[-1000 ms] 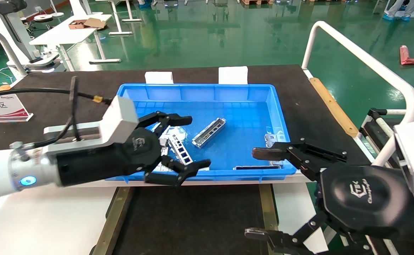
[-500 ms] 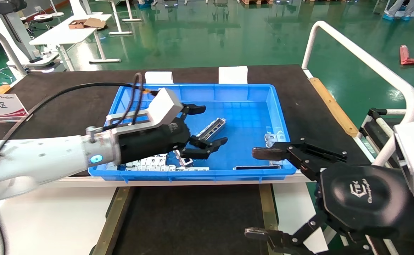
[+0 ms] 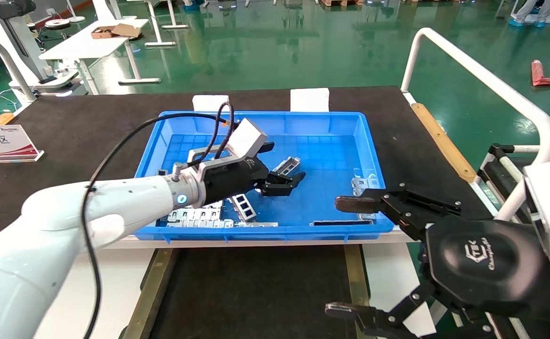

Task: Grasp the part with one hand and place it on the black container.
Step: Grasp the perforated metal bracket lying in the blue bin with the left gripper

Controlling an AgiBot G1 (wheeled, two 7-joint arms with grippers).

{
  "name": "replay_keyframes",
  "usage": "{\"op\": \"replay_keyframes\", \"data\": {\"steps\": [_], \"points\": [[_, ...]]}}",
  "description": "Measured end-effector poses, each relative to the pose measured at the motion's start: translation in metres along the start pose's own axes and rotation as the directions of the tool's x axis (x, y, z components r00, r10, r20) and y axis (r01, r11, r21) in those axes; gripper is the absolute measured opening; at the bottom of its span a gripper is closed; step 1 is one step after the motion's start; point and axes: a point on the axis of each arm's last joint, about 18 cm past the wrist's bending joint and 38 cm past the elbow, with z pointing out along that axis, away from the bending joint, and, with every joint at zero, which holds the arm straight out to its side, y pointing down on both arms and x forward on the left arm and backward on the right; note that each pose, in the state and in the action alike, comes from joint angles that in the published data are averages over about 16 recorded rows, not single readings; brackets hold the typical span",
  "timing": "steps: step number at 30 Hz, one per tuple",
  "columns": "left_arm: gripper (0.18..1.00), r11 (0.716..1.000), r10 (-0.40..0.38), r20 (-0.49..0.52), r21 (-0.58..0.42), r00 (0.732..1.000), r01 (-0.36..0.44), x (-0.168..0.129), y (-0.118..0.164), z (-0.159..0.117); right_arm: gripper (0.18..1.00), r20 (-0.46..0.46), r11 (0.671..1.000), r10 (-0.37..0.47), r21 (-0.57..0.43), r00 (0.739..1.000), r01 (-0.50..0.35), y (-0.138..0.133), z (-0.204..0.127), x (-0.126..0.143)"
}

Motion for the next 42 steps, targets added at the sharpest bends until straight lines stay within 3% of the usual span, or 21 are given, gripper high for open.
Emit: {"op": "replay_keyframes", "data": {"steps": [25, 35, 42], "points": [[0.975, 0.992, -0.043, 0.103, -0.116, 0.994, 0.055, 0.004, 0.043, 0.019, 0.983, 0.000, 1.000, 0.000, 0.000, 1.000, 0.000, 0.000, 0.000, 0.000], [0.857, 0.988, -0.072, 0.118, -0.124, 0.990, 0.087, 0.006, 0.050, 0.021, 0.900, 0.000, 1.000, 0.000, 0.000, 1.000, 0.000, 0.000, 0.000, 0.000], [0.724, 0.986, -0.087, 0.123, -0.129, 0.989, 0.103, 0.008, 0.054, 0.021, 0.777, 0.000, 1.000, 0.000, 0.000, 1.000, 0.000, 0.000, 0.000, 0.000]]}}
